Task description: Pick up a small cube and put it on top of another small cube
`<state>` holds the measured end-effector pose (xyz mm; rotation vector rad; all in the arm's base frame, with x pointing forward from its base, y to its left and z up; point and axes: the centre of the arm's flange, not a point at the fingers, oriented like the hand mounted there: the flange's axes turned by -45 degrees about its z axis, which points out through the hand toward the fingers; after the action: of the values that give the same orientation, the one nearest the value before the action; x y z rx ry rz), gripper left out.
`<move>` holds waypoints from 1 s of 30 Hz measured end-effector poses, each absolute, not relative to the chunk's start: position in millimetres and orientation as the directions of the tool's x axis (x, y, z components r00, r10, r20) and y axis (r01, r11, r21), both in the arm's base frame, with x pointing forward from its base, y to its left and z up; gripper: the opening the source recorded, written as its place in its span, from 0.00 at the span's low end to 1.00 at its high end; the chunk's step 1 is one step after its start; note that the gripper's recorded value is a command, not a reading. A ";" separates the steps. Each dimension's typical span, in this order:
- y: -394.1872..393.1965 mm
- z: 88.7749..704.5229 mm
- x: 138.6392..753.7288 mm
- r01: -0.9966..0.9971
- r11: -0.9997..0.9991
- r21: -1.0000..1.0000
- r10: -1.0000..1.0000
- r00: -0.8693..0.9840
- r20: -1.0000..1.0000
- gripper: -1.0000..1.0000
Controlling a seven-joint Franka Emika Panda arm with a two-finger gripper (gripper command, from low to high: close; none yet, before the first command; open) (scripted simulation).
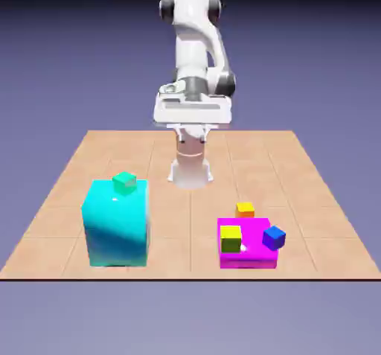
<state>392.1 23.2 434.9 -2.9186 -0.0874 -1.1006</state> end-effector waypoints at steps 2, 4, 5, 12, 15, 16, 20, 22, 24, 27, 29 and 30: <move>54.2 396.3 391.7 0.079 -0.996 -0.043 0.041 0.828 0.559 0.50; 84.5 358.1 385.0 0.088 -0.993 -0.073 0.047 0.893 0.447 0.50; 99.0 339.2 379.3 0.090 -0.993 -0.082 0.052 0.920 0.388 0.50; 180.0 216.5 303.0 0.090 -0.995 -0.032 0.092 0.995 -0.048 0.50; 190.9 195.7 281.8 0.098 -0.995 0.000 0.097 0.987 -0.128 0.50; 188.6 186.8 283.7 0.088 -0.996 0.000 0.088 0.988 -0.128 0.50; 190.8 150.9 280.0 0.095 -0.995 -0.001 0.095 0.987 -0.128 0.50; 190.0 132.9 277.2 0.095 -0.995 0.000 0.094 0.987 -0.128 0.50; 189.5 126.1 275.9 0.095 -0.995 0.000 0.094 0.987 -0.128 0.00; 190.6 144.1 279.1 0.095 -0.995 0.000 0.095 0.987 -0.128 0.00; 191.0 162.1 281.2 0.096 -0.995 -0.001 0.095 0.987 -0.128 0.00; 190.8 171.1 282.0 0.095 -0.995 -0.001 0.094 0.987 -0.128 0.00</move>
<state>282.0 190.8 171.1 -3.1371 -0.1492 0.2015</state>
